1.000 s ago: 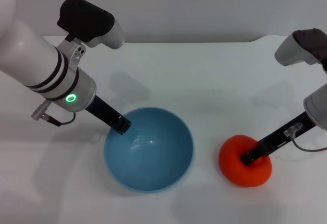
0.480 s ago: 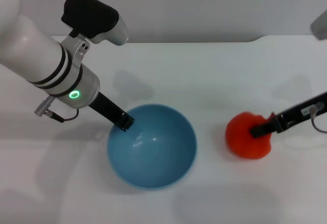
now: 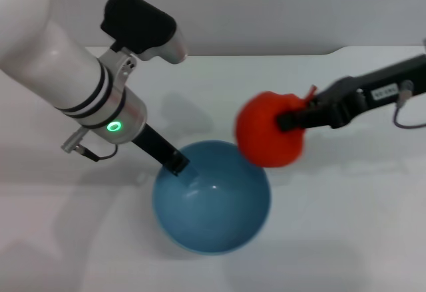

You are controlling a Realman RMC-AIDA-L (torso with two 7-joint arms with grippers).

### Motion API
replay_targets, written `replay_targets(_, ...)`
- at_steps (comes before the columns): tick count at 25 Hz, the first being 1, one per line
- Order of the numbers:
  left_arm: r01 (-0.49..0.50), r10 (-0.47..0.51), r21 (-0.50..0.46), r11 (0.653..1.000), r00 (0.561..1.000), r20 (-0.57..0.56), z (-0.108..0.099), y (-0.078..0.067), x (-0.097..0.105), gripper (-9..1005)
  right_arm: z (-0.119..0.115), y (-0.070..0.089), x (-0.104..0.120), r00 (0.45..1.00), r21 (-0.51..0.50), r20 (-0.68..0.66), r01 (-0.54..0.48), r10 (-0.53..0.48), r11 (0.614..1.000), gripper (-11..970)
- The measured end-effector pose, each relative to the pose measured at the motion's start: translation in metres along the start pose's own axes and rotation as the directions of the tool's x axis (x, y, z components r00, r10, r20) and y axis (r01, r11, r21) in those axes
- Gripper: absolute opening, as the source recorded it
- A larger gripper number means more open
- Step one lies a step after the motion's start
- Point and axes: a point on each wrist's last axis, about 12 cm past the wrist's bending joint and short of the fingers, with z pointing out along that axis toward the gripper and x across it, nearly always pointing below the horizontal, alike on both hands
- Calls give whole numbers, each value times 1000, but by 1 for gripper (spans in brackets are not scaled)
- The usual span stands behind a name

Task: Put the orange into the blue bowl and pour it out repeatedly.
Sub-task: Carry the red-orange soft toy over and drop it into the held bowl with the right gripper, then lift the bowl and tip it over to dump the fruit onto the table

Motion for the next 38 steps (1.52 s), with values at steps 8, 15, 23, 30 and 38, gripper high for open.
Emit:
replay_targets(8, -34, 33, 26, 999, 999, 28, -3, -12, -16, -2, 41, 12, -7, 986, -44, -135, 91, -96, 995, 76)
replay_targets(15, -54, 53, 18, 998, 997, 50, -7, -14, -24, -1, 46, 10, -4, 986, -19, -138, 94, -96, 995, 64)
replay_targets(23, -32, 32, 4, 999, 997, 74, -8, -8, -21, -1, 27, 2, 5, 997, 7, -72, 39, -38, 999, 528)
replay_targets(30, -18, 24, -41, 999, 989, 143, -10, 0, -19, -2, 4, -9, 11, 998, 56, 25, -66, 64, 996, 599)
replay_targets(38, 48, 68, -224, 973, 873, 483, -41, 15, 10, -1, -37, -40, 60, 942, 238, 85, -335, 324, 912, 604)
